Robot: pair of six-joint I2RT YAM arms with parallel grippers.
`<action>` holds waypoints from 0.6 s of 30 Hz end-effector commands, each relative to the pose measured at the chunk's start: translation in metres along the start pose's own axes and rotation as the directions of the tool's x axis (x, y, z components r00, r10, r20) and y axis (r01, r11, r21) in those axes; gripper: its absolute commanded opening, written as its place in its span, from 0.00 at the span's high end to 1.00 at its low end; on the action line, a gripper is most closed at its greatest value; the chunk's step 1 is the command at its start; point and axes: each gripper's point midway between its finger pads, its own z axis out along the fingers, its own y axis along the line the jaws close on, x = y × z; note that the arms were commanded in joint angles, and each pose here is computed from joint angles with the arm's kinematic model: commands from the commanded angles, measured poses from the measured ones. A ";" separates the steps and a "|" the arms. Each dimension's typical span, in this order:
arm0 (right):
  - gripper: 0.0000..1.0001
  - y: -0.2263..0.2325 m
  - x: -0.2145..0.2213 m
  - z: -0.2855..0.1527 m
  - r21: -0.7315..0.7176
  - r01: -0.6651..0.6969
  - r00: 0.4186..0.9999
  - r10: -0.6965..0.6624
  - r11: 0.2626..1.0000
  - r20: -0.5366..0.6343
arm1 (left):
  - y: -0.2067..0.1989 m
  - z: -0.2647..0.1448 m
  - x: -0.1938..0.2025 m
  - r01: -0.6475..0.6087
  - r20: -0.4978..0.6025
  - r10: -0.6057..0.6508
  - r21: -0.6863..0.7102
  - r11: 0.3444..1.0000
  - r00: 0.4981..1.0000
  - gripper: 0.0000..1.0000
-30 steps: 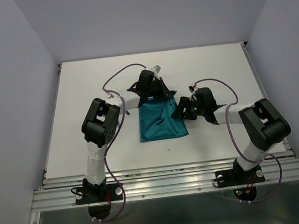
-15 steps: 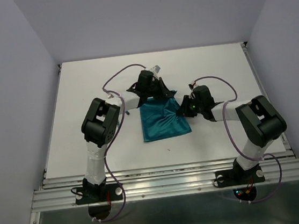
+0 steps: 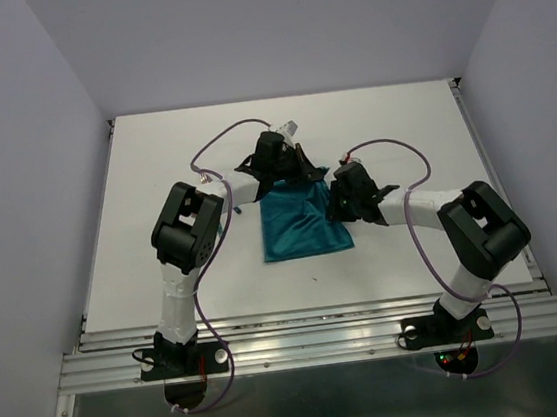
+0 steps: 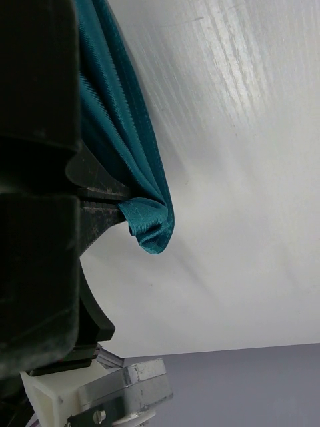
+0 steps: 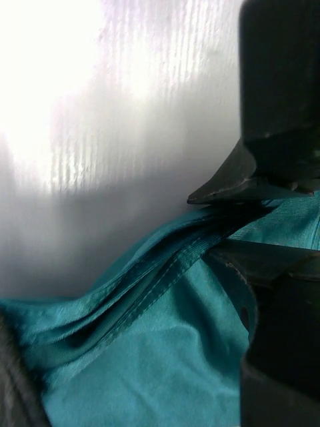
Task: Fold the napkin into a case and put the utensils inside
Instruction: Fold the 2/3-rectangle-folded napkin at the center of the board.
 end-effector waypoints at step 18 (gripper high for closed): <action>0.55 0.021 -0.017 -0.017 -0.100 -0.092 0.990 0.102 0.991 0.100 | 0.010 0.005 0.008 -0.036 -0.012 0.037 0.048 0.998 0.999 1.00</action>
